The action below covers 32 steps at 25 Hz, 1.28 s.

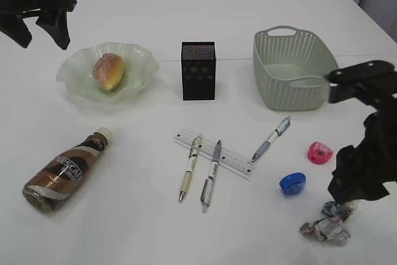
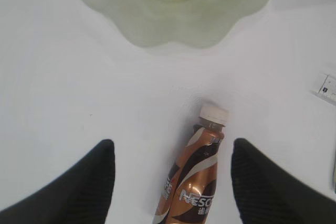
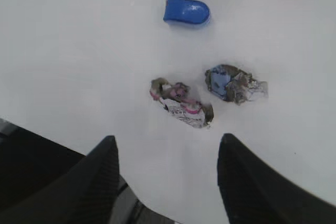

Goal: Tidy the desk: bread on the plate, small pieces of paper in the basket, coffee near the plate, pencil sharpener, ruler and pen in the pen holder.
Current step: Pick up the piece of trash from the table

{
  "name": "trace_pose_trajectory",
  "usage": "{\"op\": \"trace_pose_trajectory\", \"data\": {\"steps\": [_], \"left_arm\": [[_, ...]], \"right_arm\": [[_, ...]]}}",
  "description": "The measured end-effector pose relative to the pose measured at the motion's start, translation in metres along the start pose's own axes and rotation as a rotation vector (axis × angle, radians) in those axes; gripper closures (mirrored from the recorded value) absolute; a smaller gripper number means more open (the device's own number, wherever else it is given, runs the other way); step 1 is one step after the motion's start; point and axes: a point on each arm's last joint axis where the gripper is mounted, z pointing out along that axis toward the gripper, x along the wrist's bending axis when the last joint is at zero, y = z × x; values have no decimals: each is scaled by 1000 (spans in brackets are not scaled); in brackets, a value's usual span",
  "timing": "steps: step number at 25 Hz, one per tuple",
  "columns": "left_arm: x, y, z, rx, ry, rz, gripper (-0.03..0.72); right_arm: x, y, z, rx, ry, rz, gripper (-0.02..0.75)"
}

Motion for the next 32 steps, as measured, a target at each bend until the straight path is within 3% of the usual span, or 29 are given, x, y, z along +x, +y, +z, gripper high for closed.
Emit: {"op": "trace_pose_trajectory", "data": {"steps": [11,32], "left_arm": [[0,0,0,2,0,0,195],[0,0,0,2,0,2,202]], "right_arm": [[-3,7,50,180,-23,-47,269],[-11,17,94,199,-50,-66,269]]}}
